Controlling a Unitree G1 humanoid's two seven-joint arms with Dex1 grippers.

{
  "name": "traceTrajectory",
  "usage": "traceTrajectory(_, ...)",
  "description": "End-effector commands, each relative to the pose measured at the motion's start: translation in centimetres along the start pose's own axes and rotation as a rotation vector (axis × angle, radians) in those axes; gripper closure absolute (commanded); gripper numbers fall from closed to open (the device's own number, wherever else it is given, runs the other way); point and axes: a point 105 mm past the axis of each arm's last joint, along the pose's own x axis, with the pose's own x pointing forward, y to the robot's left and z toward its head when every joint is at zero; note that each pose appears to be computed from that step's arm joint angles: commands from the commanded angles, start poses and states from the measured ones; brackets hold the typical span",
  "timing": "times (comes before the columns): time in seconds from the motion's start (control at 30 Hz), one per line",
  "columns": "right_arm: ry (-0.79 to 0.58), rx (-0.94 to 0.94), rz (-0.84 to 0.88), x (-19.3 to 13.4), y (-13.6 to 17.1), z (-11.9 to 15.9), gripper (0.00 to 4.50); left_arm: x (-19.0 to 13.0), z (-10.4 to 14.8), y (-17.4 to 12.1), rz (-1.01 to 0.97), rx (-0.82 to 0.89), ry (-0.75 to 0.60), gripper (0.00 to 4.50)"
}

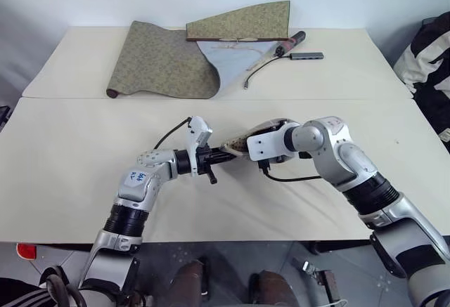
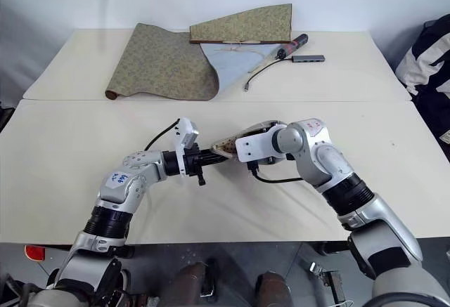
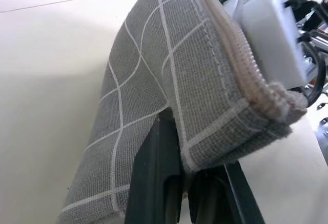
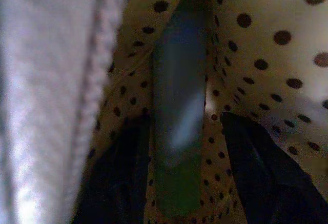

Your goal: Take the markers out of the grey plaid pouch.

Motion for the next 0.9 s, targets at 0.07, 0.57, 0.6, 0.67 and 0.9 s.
traceTrajectory(0.07,0.061,0.015,0.053,1.0,1.4,-1.4,2.21,0.1,1.2,-1.0,-0.046,0.032,-0.045,4.5)
traceTrajectory(0.57,-0.054,0.069,0.012,-1.8,0.1,0.4,4.11,0.0,1.4,-0.8,-0.027,0.035,-0.057,4.5)
traceTrajectory(0.6,-0.07,0.07,0.013,-2.5,0.0,0.7,4.11,-0.1,1.4,-0.7,-0.024,0.033,-0.059,4.5)
traceTrajectory(0.67,-0.082,0.073,0.018,-3.2,0.0,1.0,4.11,-0.1,1.4,-0.7,-0.021,0.032,-0.06,4.5)
traceTrajectory(0.9,-0.208,0.157,0.045,-5.9,-0.2,2.7,4.11,0.1,1.5,-0.4,-0.016,0.043,-0.058,4.5)
